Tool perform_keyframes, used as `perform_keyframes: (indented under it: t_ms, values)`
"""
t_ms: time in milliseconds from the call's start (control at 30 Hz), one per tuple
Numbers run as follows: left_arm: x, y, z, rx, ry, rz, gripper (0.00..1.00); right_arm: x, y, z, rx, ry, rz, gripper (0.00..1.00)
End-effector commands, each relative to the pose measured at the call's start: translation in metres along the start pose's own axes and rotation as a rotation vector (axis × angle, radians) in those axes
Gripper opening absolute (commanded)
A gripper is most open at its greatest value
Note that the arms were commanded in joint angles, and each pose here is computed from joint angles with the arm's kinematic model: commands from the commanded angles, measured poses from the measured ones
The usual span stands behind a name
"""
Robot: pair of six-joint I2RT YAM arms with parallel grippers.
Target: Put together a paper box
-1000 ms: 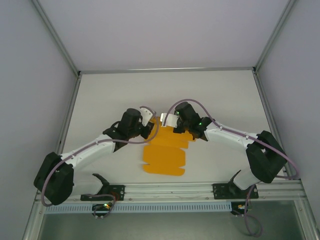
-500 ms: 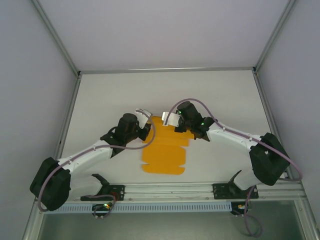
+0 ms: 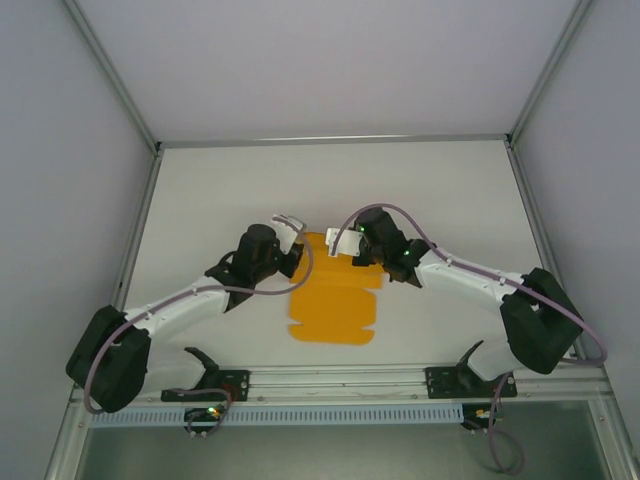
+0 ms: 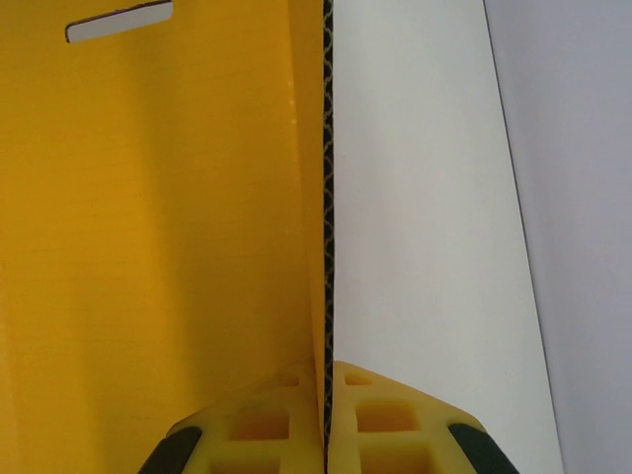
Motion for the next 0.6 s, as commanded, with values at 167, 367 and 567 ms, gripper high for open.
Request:
perform_keyframes:
  t_ms: [167, 367, 567]
  values:
    - [0.004, 0.015, 0.004, 0.043, -0.014, 0.056, 0.0, -0.031, -0.017, 0.005, -0.1, 0.151, 0.015, 0.04]
    - [0.005, 0.008, 0.003, -0.009, -0.004, 0.073, 0.72, -0.025, -0.032, -0.002, -0.217, 0.121, 0.015, 0.0]
    - [-0.013, 0.037, 0.015, 0.126, 0.102, 0.296, 1.0, -0.014, -0.065, -0.022, -0.558, 0.107, 0.201, 0.0]
Point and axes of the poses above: each hand's point on the last joint's axis, 136 mm out from that joint toward the fingers, its own z axis back along the fingers, its own y axis along the line the jaws close on, x = y × z, the point moved 3 cm from there along z, back along the fingers, and after that the axes turned 12 degrees about -z, right-handed, at the moved point
